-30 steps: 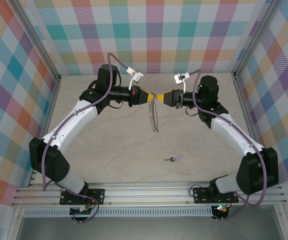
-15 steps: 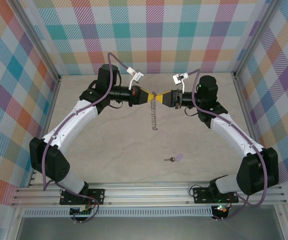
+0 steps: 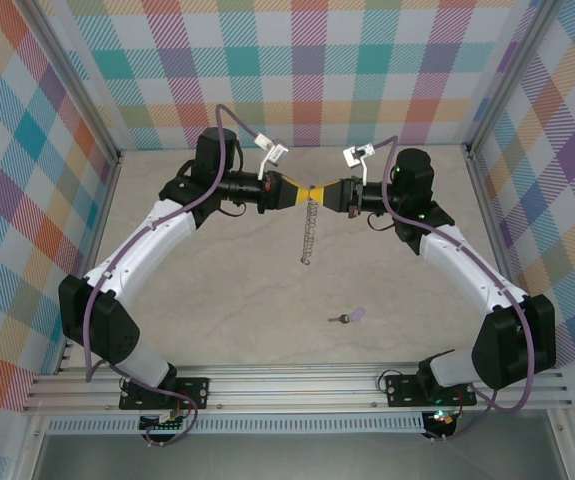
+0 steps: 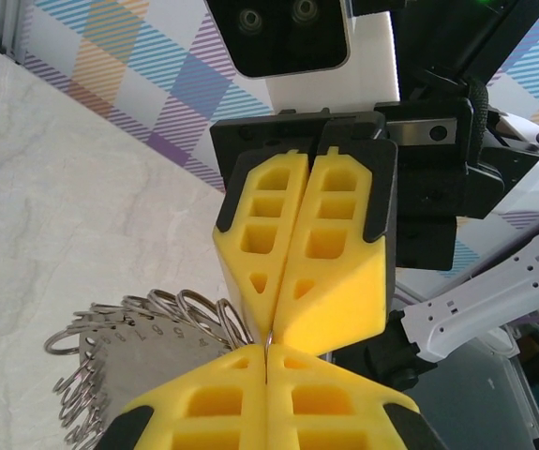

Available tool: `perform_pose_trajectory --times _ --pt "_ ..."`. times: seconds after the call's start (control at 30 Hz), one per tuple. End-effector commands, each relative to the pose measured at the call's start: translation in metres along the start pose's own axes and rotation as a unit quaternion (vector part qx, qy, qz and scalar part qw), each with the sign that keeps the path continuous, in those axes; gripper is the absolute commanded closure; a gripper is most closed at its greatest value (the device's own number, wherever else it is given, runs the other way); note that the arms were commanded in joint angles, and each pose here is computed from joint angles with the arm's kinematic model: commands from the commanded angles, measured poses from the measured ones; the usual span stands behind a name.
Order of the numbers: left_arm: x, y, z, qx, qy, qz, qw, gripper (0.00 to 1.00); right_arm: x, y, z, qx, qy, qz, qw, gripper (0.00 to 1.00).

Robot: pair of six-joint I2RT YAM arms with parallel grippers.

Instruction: Put the keys on the keyring

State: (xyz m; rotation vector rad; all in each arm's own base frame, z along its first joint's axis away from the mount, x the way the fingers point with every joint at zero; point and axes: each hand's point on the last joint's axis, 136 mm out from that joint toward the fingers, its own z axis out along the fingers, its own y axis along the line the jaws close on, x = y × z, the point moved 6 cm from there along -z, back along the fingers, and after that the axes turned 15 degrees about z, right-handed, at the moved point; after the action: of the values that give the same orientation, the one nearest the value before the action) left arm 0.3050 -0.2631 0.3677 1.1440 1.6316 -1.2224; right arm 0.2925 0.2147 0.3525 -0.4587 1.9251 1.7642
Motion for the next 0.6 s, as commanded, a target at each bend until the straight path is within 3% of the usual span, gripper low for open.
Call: perform_pose_trajectory --times 0.0,0.13,0.2,0.27,0.37,0.57 --pt "-0.012 -0.006 0.003 0.010 -0.011 0.028 1.000 1.00 -0.005 0.016 0.004 -0.021 0.011 -0.033 0.999 1.00" --pt "-0.016 0.002 0.000 -0.035 -0.016 0.011 0.999 0.97 -0.008 0.015 0.000 0.003 -0.012 -0.051 0.999 1.00" --pt "-0.019 0.006 -0.004 -0.063 -0.027 0.001 0.998 0.81 -0.011 0.017 -0.002 0.008 -0.023 -0.064 0.998 1.00" --pt "-0.023 0.009 -0.009 -0.086 -0.049 -0.010 0.995 0.58 -0.015 0.021 -0.004 0.007 -0.032 -0.081 0.996 1.00" --pt "-0.027 0.011 -0.018 -0.123 -0.077 -0.030 0.989 0.38 -0.021 0.026 -0.007 -0.003 -0.049 -0.108 0.993 1.00" --pt "-0.030 0.015 -0.033 -0.173 -0.127 -0.084 0.973 0.22 -0.030 0.043 -0.012 -0.020 -0.081 -0.158 0.984 1.00"
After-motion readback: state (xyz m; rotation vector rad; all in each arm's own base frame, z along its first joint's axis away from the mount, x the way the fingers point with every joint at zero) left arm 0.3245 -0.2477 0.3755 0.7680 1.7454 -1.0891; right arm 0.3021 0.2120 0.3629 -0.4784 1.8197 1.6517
